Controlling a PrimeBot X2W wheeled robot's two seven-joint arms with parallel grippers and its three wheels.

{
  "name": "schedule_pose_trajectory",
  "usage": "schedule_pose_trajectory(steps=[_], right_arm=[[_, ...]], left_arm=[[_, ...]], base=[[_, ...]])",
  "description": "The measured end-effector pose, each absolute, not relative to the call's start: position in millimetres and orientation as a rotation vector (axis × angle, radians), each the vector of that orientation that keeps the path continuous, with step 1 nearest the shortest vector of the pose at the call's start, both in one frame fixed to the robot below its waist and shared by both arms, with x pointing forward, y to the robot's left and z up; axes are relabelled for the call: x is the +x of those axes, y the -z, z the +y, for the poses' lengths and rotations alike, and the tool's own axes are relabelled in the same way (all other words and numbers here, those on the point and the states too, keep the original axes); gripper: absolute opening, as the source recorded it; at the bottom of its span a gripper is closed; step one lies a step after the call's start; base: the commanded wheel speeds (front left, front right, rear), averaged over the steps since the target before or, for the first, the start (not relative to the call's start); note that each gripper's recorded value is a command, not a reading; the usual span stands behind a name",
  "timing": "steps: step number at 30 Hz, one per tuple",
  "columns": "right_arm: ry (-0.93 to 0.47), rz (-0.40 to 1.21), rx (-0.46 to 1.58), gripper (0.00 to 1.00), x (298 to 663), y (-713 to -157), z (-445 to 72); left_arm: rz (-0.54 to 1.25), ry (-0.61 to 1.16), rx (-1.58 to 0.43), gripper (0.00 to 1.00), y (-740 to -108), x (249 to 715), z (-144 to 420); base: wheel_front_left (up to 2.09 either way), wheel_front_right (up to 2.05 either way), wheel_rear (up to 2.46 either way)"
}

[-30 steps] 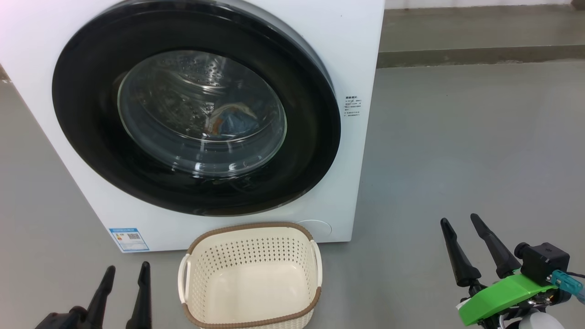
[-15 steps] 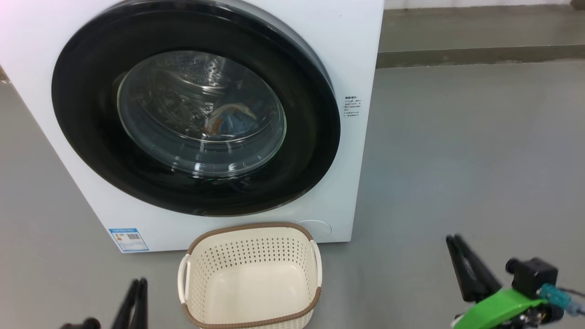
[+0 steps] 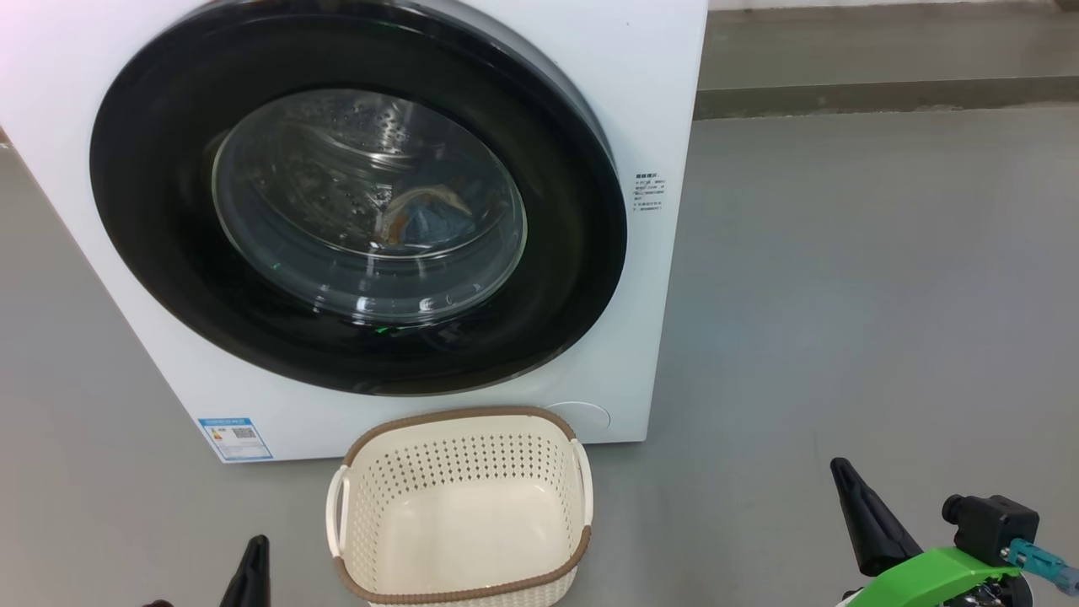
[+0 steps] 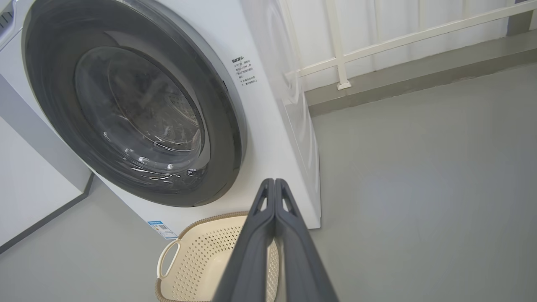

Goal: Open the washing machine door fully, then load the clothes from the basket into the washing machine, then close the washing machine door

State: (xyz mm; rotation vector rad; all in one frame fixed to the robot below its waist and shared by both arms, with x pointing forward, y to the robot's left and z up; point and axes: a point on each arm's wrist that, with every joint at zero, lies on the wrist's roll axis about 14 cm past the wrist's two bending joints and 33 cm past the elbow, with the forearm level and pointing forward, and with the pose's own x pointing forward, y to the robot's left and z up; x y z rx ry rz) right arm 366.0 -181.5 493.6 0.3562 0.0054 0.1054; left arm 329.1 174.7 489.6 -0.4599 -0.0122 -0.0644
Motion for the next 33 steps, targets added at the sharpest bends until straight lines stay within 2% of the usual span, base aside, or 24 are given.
schedule_pose_trajectory(steps=[33], right_arm=[[-0.007,0.051,0.698,0.00,370,-486,-195]], left_arm=[[0.054,-0.011,-0.772,0.00,-479,340,185]], base=[[0.00,0.00,0.00]])
